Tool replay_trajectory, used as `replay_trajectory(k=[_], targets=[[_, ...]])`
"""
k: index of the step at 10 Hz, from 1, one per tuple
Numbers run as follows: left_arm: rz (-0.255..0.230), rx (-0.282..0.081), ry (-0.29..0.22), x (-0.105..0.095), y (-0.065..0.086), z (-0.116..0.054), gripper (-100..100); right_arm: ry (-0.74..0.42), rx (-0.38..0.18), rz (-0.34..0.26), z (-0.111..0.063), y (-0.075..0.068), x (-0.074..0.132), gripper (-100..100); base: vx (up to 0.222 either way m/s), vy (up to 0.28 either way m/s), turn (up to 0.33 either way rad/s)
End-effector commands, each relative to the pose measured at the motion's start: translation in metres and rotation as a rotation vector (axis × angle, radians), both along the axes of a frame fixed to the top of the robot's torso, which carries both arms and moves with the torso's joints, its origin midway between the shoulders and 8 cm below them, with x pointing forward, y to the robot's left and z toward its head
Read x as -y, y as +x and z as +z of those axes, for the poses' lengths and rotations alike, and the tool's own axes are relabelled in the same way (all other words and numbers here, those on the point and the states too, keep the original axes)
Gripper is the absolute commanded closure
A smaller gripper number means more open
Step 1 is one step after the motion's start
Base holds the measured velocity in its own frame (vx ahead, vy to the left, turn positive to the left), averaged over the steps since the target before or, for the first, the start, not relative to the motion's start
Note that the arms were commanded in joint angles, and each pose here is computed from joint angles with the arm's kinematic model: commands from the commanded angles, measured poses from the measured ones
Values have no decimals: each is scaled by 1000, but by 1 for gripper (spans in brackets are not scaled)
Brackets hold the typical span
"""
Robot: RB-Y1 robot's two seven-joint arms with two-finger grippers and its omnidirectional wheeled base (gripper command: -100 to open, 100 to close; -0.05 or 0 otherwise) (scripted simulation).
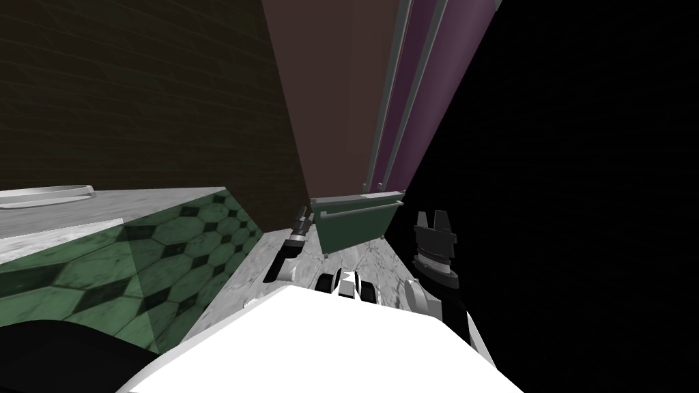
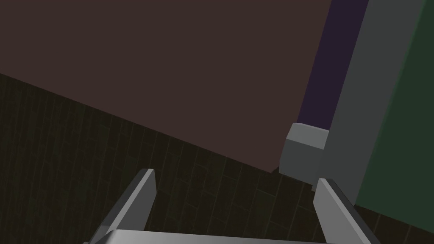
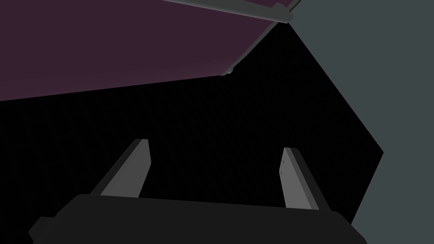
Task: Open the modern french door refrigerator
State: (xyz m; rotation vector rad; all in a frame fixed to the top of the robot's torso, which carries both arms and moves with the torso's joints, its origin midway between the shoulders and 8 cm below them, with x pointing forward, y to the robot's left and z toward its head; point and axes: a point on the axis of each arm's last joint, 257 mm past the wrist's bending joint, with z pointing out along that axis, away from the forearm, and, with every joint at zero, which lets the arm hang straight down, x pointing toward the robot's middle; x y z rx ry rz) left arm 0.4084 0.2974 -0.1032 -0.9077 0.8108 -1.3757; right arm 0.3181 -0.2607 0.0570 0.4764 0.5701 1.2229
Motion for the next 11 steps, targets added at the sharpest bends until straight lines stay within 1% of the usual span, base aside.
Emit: replay_trajectory(k=[1, 6, 11], targets=[[7, -30, -14, -5, 3, -20, -100, 0, 0, 0, 0, 0, 0, 0, 59, -26, 21], [16, -78, -27, -17, 8, -51, -100, 0, 0, 0, 0, 0, 0, 0, 43, -16, 15], [36, -130, -62, -30, 12, -88, -100, 0, 0, 0, 0, 0, 0, 0, 52, -17, 19]])
